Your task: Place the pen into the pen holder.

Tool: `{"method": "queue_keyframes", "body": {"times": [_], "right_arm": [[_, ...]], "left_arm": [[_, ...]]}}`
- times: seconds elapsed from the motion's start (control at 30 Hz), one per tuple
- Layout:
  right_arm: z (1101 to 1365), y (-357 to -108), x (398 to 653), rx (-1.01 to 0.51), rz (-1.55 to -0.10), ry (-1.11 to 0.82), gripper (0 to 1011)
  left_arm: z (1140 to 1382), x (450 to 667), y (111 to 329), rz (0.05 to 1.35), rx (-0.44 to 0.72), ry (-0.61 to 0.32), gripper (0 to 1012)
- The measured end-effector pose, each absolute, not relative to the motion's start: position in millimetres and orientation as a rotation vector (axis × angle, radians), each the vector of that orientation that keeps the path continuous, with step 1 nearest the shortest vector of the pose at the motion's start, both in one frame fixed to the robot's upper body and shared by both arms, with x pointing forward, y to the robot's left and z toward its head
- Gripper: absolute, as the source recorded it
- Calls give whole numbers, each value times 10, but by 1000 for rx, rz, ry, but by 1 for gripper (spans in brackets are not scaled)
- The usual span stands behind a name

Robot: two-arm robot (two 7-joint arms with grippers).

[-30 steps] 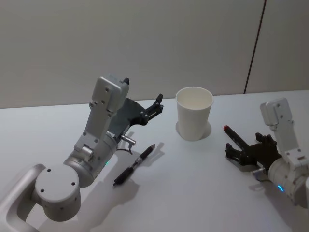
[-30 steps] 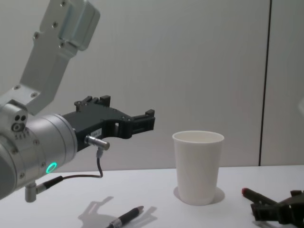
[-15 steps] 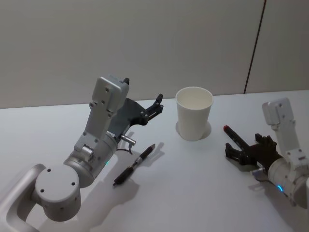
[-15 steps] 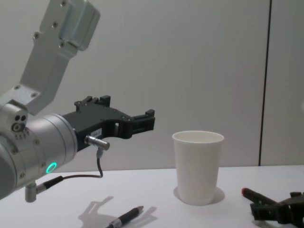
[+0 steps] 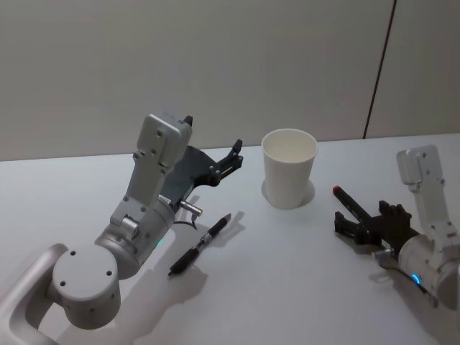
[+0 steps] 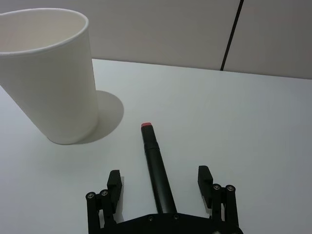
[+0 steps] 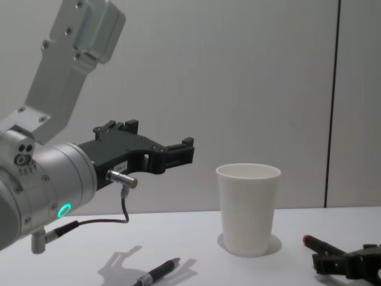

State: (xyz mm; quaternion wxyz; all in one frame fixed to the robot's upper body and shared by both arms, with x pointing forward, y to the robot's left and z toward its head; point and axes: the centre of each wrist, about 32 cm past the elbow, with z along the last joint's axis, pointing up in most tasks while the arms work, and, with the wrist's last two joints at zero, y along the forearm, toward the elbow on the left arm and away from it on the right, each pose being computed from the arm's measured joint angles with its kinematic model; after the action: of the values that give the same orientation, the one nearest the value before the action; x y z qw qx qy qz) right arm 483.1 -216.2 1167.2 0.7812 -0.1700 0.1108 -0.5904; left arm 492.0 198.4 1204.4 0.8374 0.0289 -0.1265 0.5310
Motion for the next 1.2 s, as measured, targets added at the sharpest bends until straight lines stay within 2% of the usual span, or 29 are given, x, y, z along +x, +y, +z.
{"method": "queue_keyframes", "body": {"times": [0.1, 0.37, 1.2], "right_arm": [[11670, -2163, 4833, -363, -1276, 246, 991], [11669, -2161, 4836, -353, -1276, 258, 805], [11670, -2166, 4846, -347, -1275, 259, 636]], "left_arm": [[12044, 4920, 1984, 1124, 61, -268, 1001], [12044, 4920, 1984, 1124, 61, -268, 1001], [12044, 4920, 1984, 1124, 61, -268, 1001]]}}
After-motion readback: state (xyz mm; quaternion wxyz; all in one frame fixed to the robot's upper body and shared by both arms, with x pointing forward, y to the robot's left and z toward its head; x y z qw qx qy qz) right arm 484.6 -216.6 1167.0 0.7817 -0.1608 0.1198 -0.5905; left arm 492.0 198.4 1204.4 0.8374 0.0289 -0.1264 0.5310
